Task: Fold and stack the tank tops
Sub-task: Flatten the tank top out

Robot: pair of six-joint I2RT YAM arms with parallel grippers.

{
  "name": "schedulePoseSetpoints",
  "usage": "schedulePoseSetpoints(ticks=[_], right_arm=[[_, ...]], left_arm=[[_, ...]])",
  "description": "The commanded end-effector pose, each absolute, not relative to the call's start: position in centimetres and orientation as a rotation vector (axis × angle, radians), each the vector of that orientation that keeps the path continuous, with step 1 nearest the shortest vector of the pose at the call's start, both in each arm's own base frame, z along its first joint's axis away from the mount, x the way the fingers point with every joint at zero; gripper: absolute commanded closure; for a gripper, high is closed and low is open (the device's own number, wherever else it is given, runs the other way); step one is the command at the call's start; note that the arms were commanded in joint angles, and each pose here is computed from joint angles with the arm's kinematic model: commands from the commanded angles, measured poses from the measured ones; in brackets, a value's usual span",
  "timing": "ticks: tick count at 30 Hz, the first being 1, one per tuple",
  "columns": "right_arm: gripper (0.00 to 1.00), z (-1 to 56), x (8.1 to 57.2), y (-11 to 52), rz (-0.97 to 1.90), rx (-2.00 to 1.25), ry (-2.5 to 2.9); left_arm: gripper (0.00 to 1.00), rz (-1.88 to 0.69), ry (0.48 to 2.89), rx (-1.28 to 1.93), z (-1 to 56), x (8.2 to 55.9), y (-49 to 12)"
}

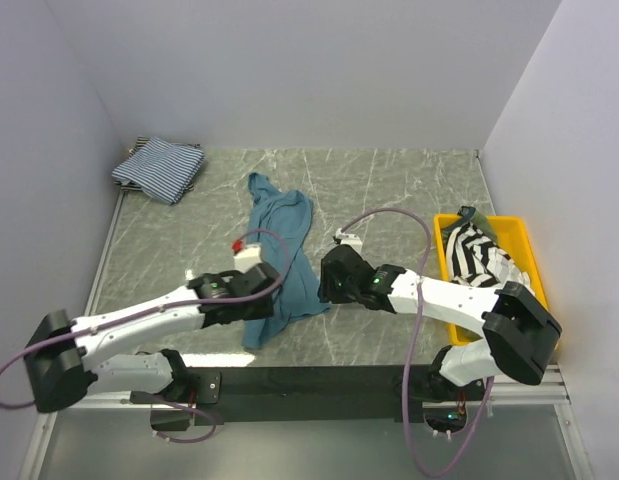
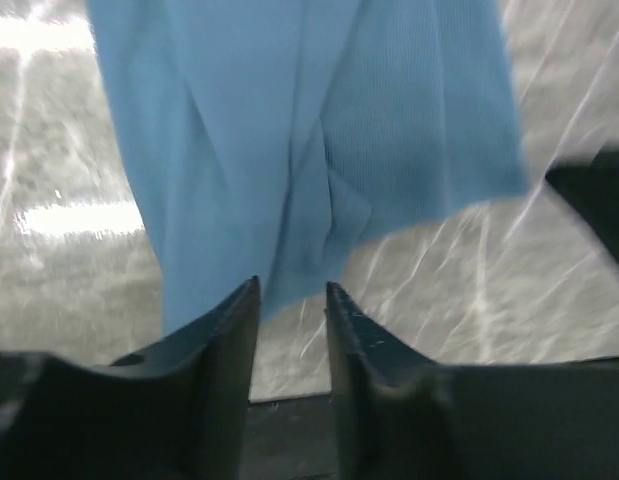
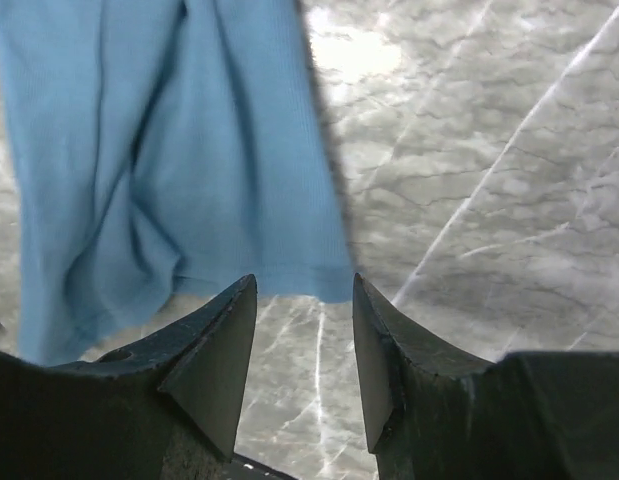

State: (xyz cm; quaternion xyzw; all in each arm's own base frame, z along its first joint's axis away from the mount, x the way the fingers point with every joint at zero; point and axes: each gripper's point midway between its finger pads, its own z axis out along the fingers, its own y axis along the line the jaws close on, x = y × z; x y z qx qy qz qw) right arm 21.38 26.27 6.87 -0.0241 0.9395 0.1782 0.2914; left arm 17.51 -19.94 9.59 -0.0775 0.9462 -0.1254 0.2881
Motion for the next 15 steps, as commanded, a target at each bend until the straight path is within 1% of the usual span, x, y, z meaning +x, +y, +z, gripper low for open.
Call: schedulePoseSetpoints(ticks=[1,2,5,13,15], right_arm=[[0.50,7.5,22.3,28.0,0.574,-0.059,2.461],[0.50,7.2,22.3,28.2,0.576,-0.067,2.468],[0.49,5.6,22.1,28.4,0.557,-0.082,2.511],[0.50,2.6,21.7,27.5,0.463,-0.060,2.579],[0.53,2.4,21.7,27.5,0.473,-0.044,2.576]], left_arm=[[0.60,-0.137,2.524,-0.130,9.5,17.0,-19.7],[0.56,-0.103,2.521,-0.110,9.4,17.0,-19.6],[0.52,-0.054,2.539,-0.065,8.8,16.9,-20.0],[0.49,-0.014,2.572,-0.026,7.5,16.4,-19.9],[0.49,-0.041,2.611,-0.005,6.6,15.7,-20.2]])
